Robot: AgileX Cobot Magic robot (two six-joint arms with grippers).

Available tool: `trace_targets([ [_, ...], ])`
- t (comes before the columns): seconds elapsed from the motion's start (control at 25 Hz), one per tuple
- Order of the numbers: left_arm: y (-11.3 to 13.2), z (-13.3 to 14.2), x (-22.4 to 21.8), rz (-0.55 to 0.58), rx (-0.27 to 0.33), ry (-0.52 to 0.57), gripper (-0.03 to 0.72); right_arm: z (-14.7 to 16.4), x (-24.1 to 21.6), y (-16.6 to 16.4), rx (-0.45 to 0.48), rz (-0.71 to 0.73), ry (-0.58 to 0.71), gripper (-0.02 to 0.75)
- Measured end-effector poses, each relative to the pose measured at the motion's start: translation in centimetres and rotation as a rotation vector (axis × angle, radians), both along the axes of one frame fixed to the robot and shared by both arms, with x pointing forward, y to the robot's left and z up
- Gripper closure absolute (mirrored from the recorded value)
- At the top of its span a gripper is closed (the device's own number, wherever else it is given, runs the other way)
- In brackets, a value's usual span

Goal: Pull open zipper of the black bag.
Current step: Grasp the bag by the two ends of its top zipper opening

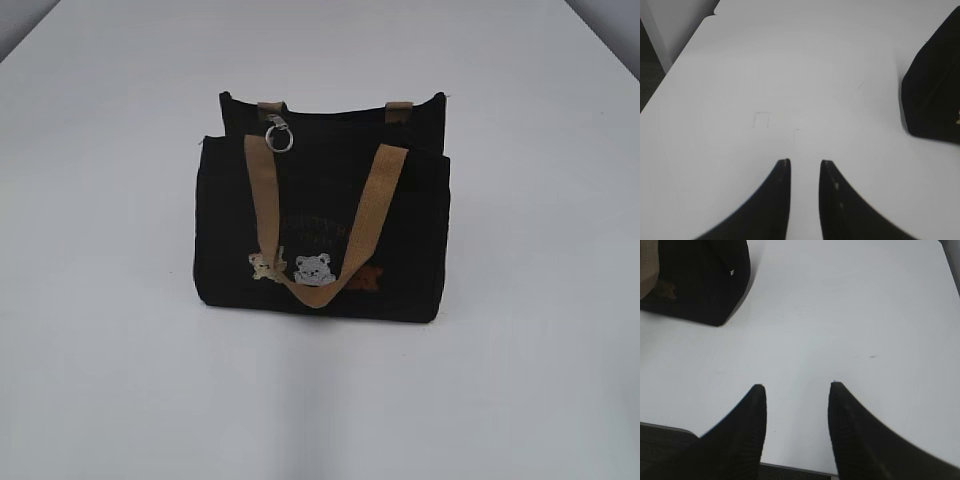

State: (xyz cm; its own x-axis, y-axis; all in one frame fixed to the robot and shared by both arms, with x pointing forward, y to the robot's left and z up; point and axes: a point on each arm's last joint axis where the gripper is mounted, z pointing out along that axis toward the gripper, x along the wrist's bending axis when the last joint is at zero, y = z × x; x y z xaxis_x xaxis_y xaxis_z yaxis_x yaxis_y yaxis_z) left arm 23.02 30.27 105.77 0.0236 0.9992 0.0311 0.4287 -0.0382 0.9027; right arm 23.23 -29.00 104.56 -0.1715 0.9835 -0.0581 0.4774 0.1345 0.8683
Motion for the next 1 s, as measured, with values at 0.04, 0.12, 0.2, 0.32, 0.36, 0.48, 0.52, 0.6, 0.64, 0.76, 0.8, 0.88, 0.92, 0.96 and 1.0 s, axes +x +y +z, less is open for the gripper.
trace_targets([
  [0.04, 0.00, 0.00, 0.00, 0.000, 0.000, 0.000, 0.545, 0.00, 0.00, 0.00, 0.000, 0.000, 0.000, 0.411],
  [0.12, 0.00, 0.00, 0.00, 0.000, 0.000, 0.000, 0.545, 0.00, 0.00, 0.00, 0.000, 0.000, 0.000, 0.411],
  [0.2, 0.00, 0.00, 0.00, 0.000, 0.000, 0.000, 0.545, 0.00, 0.00, 0.00, 0.000, 0.000, 0.000, 0.411],
  [0.32, 0.00, 0.00, 0.00, 0.000, 0.000, 0.000, 0.545, 0.00, 0.00, 0.00, 0.000, 0.000, 0.000, 0.411],
  [0.36, 0.00, 0.00, 0.00, 0.000, 0.000, 0.000, 0.545, 0.00, 0.00, 0.00, 0.000, 0.000, 0.000, 0.411],
  [0.48, 0.00, 0.00, 0.00, 0.000, 0.000, 0.000, 0.545, 0.00, 0.00, 0.00, 0.000, 0.000, 0.000, 0.411],
  [0.52, 0.00, 0.00, 0.00, 0.000, 0.000, 0.000, 0.545, 0.00, 0.00, 0.00, 0.000, 0.000, 0.000, 0.411],
  [0.6, 0.00, 0.00, 0.00, 0.000, 0.000, 0.000, 0.545, 0.00, 0.00, 0.00, 0.000, 0.000, 0.000, 0.411],
  [0.64, 0.00, 0.00, 0.00, 0.000, 0.000, 0.000, 0.545, 0.00, 0.00, 0.00, 0.000, 0.000, 0.000, 0.411],
  [0.76, 0.00, 0.00, 0.00, 0.000, 0.000, 0.000, 0.545, 0.00, 0.00, 0.00, 0.000, 0.000, 0.000, 0.411],
  [0.8, 0.00, 0.00, 0.00, 0.000, 0.000, 0.000, 0.545, 0.00, 0.00, 0.00, 0.000, 0.000, 0.000, 0.411],
  [0.88, 0.00, 0.00, 0.00, 0.000, 0.000, 0.000, 0.545, 0.00, 0.00, 0.00, 0.000, 0.000, 0.000, 0.411],
  [0.92, -0.01, 0.00, 0.00, -0.001, -0.001, 0.000, 0.545, 0.00, 0.00, 0.00, 0.000, 0.000, 0.000, 0.411],
  [0.96, -0.03, 0.00, 0.00, -0.003, -0.004, 0.000, 0.545, 0.00, 0.00, 0.00, 0.000, 0.000, 0.000, 0.411],
  [1.0, -0.11, 0.00, 0.00, -0.008, -0.011, 0.000, 0.545, 0.00, 0.00, 0.00, 0.000, 0.000, 0.000, 0.411],
])
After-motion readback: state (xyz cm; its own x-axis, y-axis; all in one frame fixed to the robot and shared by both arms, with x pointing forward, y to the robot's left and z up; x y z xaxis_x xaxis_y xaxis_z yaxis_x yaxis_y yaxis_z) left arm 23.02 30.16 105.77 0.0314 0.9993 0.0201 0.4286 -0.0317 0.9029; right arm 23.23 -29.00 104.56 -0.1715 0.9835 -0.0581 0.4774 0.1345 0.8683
